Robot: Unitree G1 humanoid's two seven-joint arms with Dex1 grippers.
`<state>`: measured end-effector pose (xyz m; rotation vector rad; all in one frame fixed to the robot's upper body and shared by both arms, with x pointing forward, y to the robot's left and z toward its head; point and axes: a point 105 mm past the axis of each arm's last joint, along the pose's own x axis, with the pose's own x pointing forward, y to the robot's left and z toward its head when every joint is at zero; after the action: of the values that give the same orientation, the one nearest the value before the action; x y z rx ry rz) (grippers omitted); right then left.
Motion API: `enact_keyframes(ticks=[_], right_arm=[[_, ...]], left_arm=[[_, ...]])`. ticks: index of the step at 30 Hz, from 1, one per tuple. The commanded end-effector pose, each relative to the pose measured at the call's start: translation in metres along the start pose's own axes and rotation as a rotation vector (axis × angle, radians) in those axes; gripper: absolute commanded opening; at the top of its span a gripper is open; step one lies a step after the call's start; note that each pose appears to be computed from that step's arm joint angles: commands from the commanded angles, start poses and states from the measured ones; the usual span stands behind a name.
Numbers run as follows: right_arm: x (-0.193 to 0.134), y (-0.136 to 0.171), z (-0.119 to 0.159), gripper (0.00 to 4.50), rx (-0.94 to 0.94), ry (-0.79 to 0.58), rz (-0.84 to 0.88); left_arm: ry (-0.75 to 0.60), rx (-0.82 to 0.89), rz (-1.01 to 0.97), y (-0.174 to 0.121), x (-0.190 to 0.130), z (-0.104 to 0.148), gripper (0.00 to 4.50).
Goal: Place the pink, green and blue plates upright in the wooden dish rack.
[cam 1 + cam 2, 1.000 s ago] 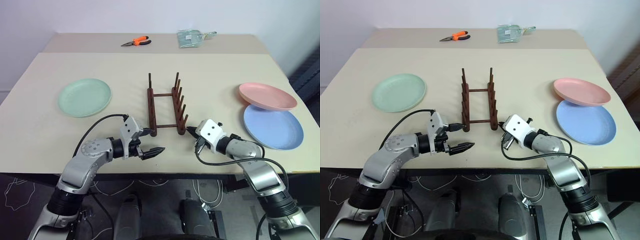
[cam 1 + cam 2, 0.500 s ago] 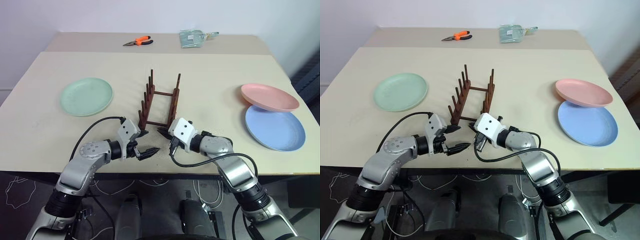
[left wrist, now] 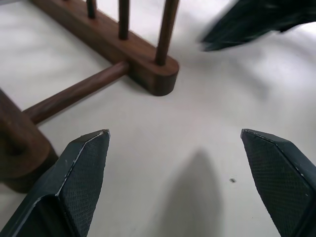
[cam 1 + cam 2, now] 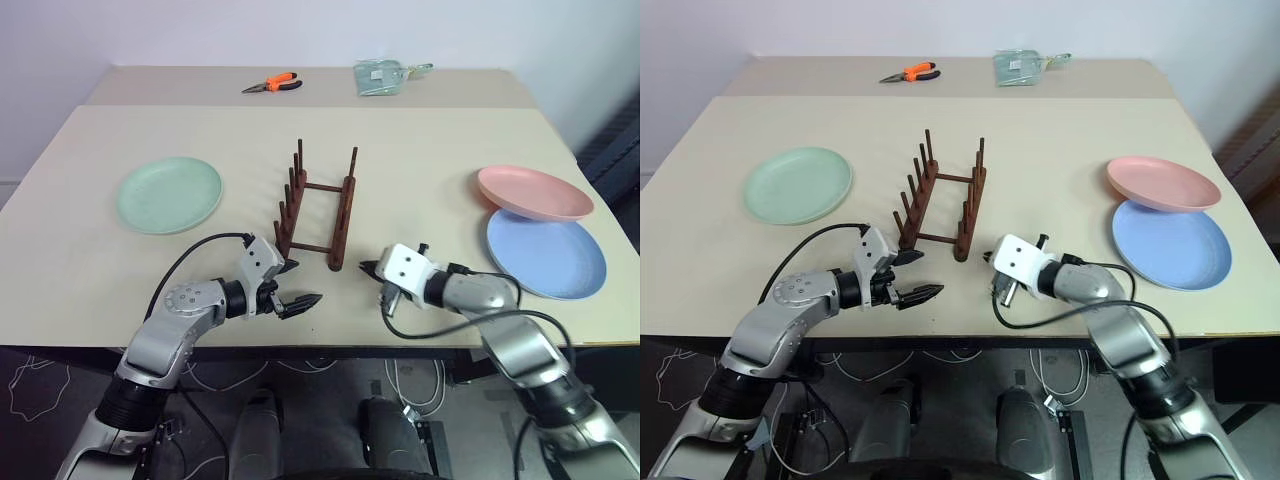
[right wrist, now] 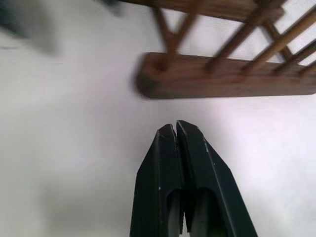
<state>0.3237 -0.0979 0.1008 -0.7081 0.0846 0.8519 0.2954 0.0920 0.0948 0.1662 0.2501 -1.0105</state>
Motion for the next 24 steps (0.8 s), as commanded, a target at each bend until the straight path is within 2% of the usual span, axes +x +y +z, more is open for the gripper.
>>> enact_keyframes(ticks=[1,9,13,16,24], right_arm=[[0.015,-0.002,0.005,0.05,-0.053,-0.022,-0.034],[0.039,0.022,0.049,0.05,-0.066,-0.199,0.063],[0.046,0.023,0.061,0.05,-0.081,-0.229,0.068],[0.040,0.016,0.060,0.05,-0.081,-0.225,0.046],[-0.014,-0.009,0.027,0.05,-0.045,-0.108,-0.029]], left_arm=[[-0.026,0.028,0.026,0.004,-0.001,0.006,4.40],[-0.029,0.044,0.134,0.020,0.002,0.002,4.40],[-0.036,0.053,0.175,0.026,0.006,0.002,4.40],[-0.027,0.067,0.195,0.030,0.011,0.000,4.40],[-0.023,0.058,0.263,0.041,0.040,-0.001,4.40]])
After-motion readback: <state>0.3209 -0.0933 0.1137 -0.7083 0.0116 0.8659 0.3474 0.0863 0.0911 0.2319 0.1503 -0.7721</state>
